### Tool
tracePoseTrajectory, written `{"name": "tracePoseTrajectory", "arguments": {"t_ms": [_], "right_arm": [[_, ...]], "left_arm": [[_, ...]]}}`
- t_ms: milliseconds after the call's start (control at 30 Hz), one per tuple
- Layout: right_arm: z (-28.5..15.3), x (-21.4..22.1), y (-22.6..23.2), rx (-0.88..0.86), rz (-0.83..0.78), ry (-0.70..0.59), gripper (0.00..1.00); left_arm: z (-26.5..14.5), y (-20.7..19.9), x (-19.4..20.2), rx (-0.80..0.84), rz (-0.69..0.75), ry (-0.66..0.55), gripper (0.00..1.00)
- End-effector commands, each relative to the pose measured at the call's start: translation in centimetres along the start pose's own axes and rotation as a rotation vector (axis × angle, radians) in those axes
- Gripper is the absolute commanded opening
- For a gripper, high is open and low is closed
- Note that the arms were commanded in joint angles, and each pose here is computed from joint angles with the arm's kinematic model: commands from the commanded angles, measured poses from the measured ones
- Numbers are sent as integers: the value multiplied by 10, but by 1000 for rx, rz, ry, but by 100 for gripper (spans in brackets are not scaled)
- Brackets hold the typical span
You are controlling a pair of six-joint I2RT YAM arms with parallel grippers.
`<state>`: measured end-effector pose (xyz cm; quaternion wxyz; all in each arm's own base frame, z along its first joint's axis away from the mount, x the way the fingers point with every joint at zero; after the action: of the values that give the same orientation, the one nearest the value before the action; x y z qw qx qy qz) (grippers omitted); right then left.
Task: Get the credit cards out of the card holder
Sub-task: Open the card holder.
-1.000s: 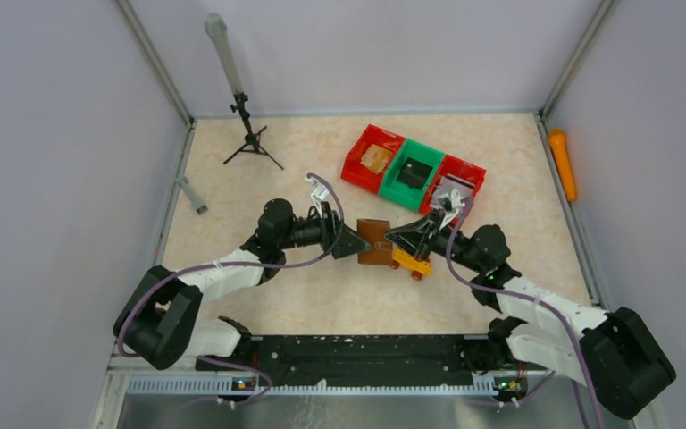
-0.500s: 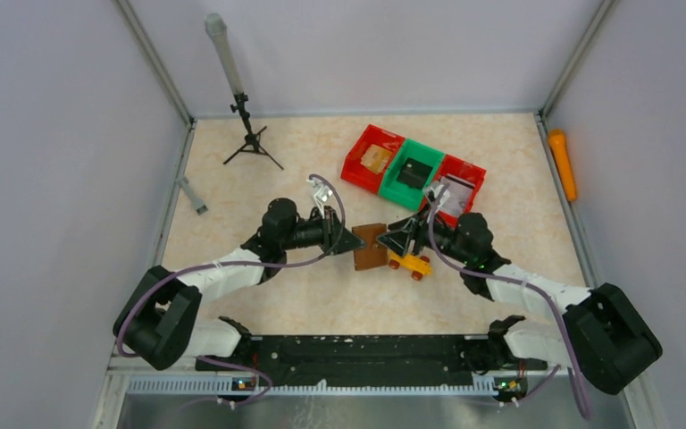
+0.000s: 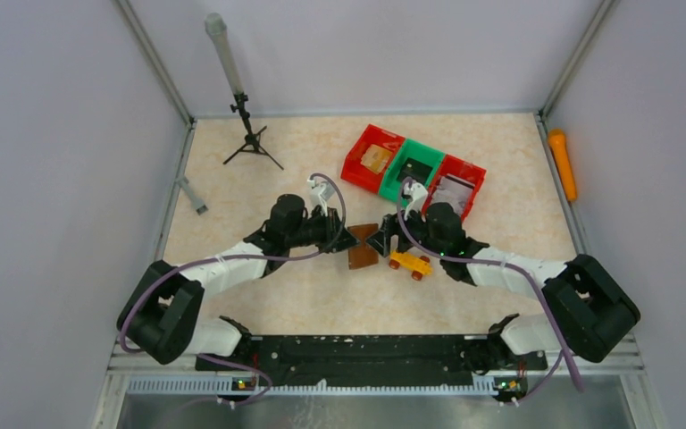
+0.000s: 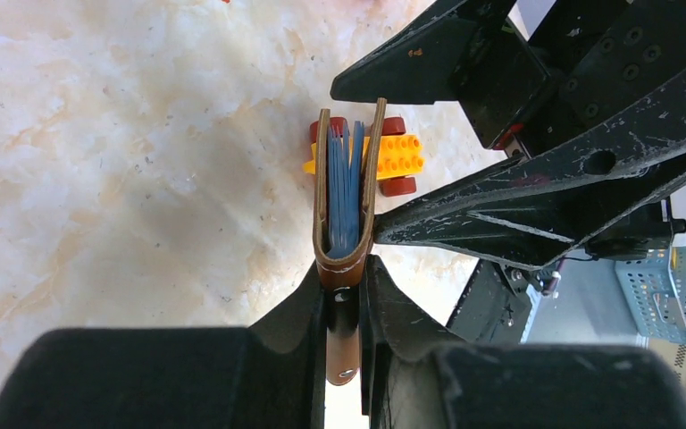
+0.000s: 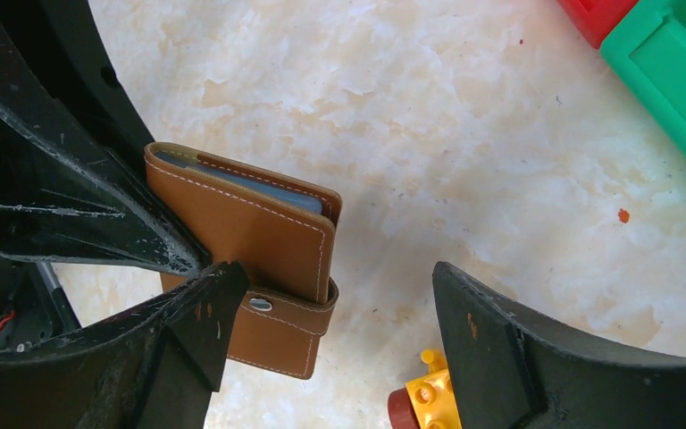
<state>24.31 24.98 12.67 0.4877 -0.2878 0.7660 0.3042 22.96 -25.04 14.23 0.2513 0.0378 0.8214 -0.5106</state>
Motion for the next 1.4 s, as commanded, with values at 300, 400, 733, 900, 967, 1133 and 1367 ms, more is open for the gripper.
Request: {"name": "tracePoseTrajectory", "arguments": {"t_ms": [300,400,733,900,967,1133,1367], "right_arm": [[20,-4,18,-67,-97,47,81],[25,4,10,-7,-97,97,80],[6,19,-60,544,-77,244,79],[-17,7,-78,737,-51,193,79],[-25,1,-77,749,-42,141,79],[-37,-14,-59,603,-58,-26,77],[-31,-32,-7,191,-153,-180,67]], "left_arm": [[2,-18,-23,43,68,-74,0],[0,-18,-24,37,73,-87,0],[-3,-14,-27,-4,72,-114,0],[-5,-10,-30,-45,72,-142,0],[-6,-9,-30,-53,72,-146,0],[-7,-9,-30,-51,75,-151,0],[-8,-13,-29,-26,84,-149,0]]}}
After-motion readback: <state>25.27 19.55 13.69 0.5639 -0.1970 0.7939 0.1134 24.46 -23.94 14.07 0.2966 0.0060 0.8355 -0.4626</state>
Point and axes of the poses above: each gripper's point midway between its finger pads, its own z axis out along the fingers, its own y axis along the line the jaws close on, x = y × z, the point moved 4 cm from there along -z, back along the fingers, and after that the axes turned 15 degrees about -z, right-handed, at the moved point
